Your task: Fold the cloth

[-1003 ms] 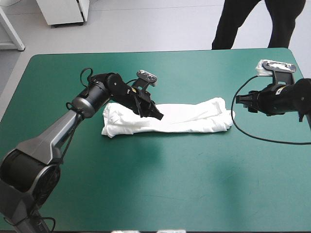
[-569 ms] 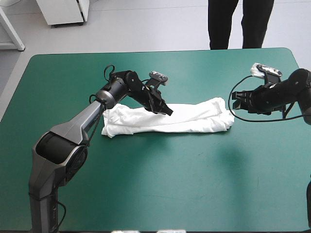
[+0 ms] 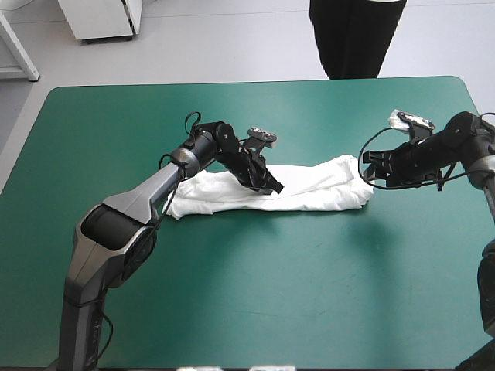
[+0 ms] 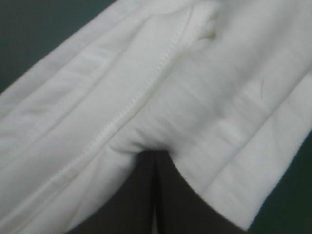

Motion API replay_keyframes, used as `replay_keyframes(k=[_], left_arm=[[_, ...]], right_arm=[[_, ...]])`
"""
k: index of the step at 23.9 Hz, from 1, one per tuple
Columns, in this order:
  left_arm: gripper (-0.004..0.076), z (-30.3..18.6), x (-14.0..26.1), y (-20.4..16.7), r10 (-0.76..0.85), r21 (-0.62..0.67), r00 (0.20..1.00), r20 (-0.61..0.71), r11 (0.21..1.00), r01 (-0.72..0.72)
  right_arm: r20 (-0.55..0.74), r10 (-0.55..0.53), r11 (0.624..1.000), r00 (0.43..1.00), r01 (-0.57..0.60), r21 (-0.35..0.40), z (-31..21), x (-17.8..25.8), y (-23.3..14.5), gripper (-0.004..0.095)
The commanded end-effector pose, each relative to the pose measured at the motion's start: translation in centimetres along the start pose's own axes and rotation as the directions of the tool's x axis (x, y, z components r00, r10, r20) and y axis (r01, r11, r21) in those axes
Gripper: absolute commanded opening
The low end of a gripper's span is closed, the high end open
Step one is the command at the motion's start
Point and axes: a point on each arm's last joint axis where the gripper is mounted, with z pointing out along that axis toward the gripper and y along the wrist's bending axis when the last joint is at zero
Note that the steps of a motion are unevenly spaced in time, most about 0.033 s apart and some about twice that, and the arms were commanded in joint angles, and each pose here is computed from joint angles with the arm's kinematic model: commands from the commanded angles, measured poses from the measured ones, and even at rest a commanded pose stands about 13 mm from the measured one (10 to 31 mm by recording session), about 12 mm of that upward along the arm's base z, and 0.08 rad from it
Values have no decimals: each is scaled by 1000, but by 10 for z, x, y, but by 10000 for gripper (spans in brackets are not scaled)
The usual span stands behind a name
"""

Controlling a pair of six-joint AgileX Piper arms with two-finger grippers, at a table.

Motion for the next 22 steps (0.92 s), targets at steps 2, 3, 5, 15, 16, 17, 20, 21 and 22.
replay_keyframes(k=[2,3,5,15,16,17,20,21,22], left_arm=[[-10,-8,-4,-18,-10,38,1000,12,999,10],[-10,-8,-4,-18,-10,40,1000,8,999,10],[-10,-8,-3,-19,-10,41,1000,5,999,10],[-10,-8,-3,-19,-9,41,1000,0,999,9],[-10,-8,-3,-18,-8,39,1000,0,999,8],[-10,-8,-3,-18,-8,39,1000,0,999,8],[-10,-8,-3,-18,-8,39,1000,0,999,8],[-10,-8,-3,-18,-8,39,1000,0,999,8],[-10,-8,-3,-18,-8,39,1000,0,999,8]], right_arm=[[37,-4,1000,999,5,-17,1,-9,-1,542],[27,1,1000,1000,-1,-20,5,-10,-3,542],[-7,8,999,1000,-8,-49,23,-12,-8,543],[-131,29,989,991,-48,-143,89,-12,-12,510],[-134,26,988,991,-46,-146,93,-12,-11,474],[-134,19,988,991,-39,-148,96,-12,-10,435],[-133,10,987,991,-31,-155,102,-12,-7,236],[-124,11,987,992,-30,-155,102,-13,-7,153],[-119,5,987,993,-25,-160,102,-13,-7,68]])
